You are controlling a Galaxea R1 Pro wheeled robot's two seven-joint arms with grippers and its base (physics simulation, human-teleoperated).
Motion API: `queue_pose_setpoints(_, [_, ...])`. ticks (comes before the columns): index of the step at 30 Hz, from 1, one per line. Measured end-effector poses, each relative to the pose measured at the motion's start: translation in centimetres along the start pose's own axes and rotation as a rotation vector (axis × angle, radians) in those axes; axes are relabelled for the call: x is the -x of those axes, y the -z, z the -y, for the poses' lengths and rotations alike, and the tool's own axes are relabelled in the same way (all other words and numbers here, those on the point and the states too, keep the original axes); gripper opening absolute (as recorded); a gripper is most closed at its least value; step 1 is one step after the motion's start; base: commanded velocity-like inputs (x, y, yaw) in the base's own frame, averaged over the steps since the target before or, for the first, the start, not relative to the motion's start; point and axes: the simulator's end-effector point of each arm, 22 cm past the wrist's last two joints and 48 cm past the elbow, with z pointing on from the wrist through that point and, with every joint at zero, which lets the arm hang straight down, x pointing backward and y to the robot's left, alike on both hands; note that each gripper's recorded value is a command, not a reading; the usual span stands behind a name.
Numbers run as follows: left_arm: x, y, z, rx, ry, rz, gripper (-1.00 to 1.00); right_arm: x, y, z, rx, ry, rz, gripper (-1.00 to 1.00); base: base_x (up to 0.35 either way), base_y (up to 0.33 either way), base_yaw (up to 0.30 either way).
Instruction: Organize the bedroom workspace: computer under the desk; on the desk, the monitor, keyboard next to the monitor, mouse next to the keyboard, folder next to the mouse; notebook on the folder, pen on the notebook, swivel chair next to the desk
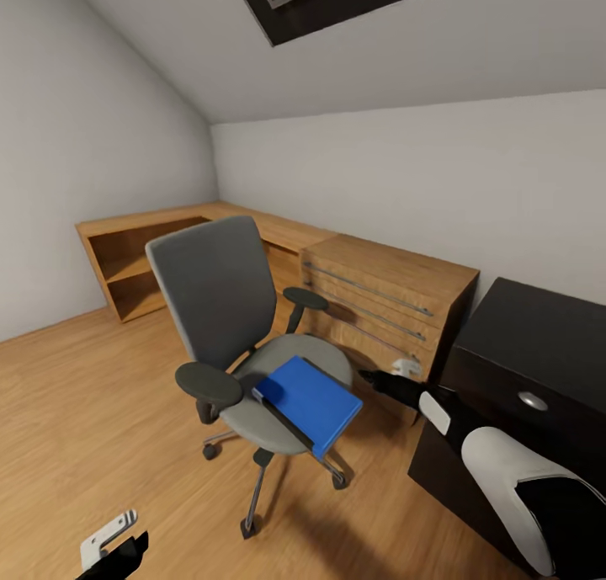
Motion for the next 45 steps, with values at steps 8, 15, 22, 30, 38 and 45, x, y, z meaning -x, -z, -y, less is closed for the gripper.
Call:
queue_pose_setpoints(8, [-1.2,-1.2,-0.4,0.001,0.001,0.0,1.0,-0.1,0.6,2.8,0.008,-0.093,0.02,1.0,0.0,0.0,0.0])
queue_pose_setpoints(15, [-2.3,-2.2,-0.7,0.0,0.002,0.0,1.0,-0.3,1.2,4.7,0.033,-0.188,0.037,1.0,0.0,0.0,0.0])
queue_pose_setpoints(22, [-2.5,-3.2,-1.1,0.001,0.012,0.041,1.0,-2.3,1.1,5.5,0.067,-0.231,0.018,1.0,0.0,0.0,0.0])
queue_pose_setpoints(30, [-3.3,-4.3,-1.5,0.001,0.018,0.065,1.0,-4.2,0.7,5.9,0.092,-0.246,0.003,1.0,0.0,0.0,0.0])
queue_pose_setpoints(38, [-4.5,-5.5,-2.0,0.001,0.019,0.069,1.0,-6.4,0.2,6.7,0.101,-0.26,-0.016,1.0,0.0,0.0,0.0])
queue_pose_setpoints(45, [-5.6,-6.5,-2.3,0.001,0.018,0.07,1.0,-7.9,-0.3,7.3,0.107,-0.263,-0.019,1.0,0.0,0.0,0.0])
